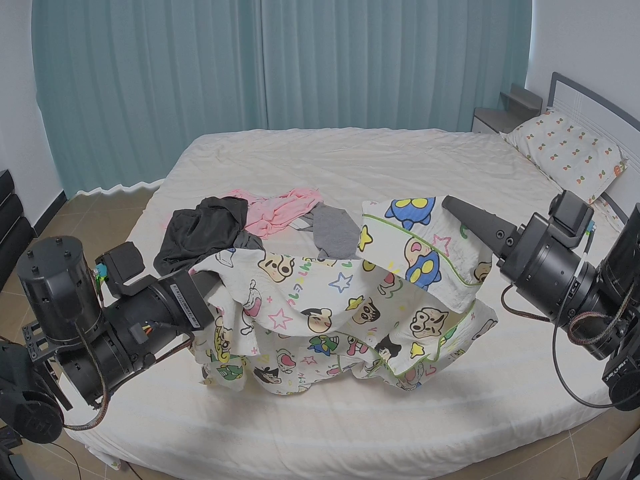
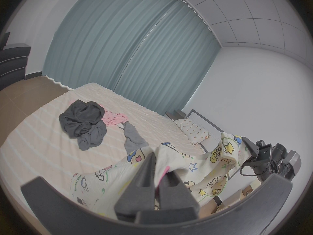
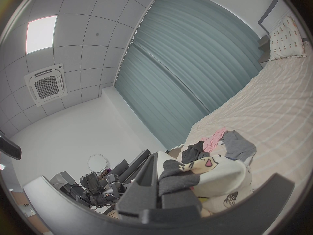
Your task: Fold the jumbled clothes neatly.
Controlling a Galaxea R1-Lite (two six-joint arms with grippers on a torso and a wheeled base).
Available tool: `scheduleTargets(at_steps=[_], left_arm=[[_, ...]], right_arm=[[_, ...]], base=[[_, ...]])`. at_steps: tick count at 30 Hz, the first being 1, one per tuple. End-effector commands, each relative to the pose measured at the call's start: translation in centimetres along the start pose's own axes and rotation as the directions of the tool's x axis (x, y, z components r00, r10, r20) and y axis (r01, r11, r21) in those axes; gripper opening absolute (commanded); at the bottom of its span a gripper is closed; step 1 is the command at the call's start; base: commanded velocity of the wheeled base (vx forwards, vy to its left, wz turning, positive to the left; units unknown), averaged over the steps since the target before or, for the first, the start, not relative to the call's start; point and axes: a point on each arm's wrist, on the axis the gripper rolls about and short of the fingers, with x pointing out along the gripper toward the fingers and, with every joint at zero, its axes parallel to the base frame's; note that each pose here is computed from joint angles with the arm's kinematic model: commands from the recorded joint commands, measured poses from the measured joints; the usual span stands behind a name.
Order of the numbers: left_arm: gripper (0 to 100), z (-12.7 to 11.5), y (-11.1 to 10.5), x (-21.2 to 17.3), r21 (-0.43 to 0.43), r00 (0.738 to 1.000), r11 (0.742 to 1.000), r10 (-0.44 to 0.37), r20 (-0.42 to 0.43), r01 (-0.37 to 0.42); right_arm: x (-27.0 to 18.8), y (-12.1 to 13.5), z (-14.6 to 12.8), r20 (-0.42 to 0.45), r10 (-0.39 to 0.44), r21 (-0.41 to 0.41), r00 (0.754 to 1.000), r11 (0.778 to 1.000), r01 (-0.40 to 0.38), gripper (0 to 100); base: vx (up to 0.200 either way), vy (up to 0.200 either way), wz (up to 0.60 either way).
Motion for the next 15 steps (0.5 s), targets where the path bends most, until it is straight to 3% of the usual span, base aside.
scheduleTargets(at_steps=[1, 9, 15], left_arm=[[0, 0.2, -0.4, 0.6, -0.001, 1.0, 1.0, -0.01, 0.006, 0.01], [0, -0.1, -1.2, 0.8, 0.003, 0.999, 0.999, -0.041, -0.006, 0.041], [0, -0.1, -1.7, 1.7, -0.005, 0.997, 0.997, -0.072, 0.032, 0.072]], right_arm=[[-0.1, -0.2, 0.4, 0.016, -0.007, -0.006, 1.0, 1.0, 0.007, 0], [-0.4, -0.2, 1.4, 0.054, -0.007, -0.015, 0.998, 1.0, 0.008, 0], [-0.9, 0.5, 2.3, 0.091, 0.016, -0.021, 0.996, 1.0, -0.014, 0]], base=[[0.0, -0.2, 0.0], [0.0, -0.2, 0.0], [0.0, -0.2, 0.0]])
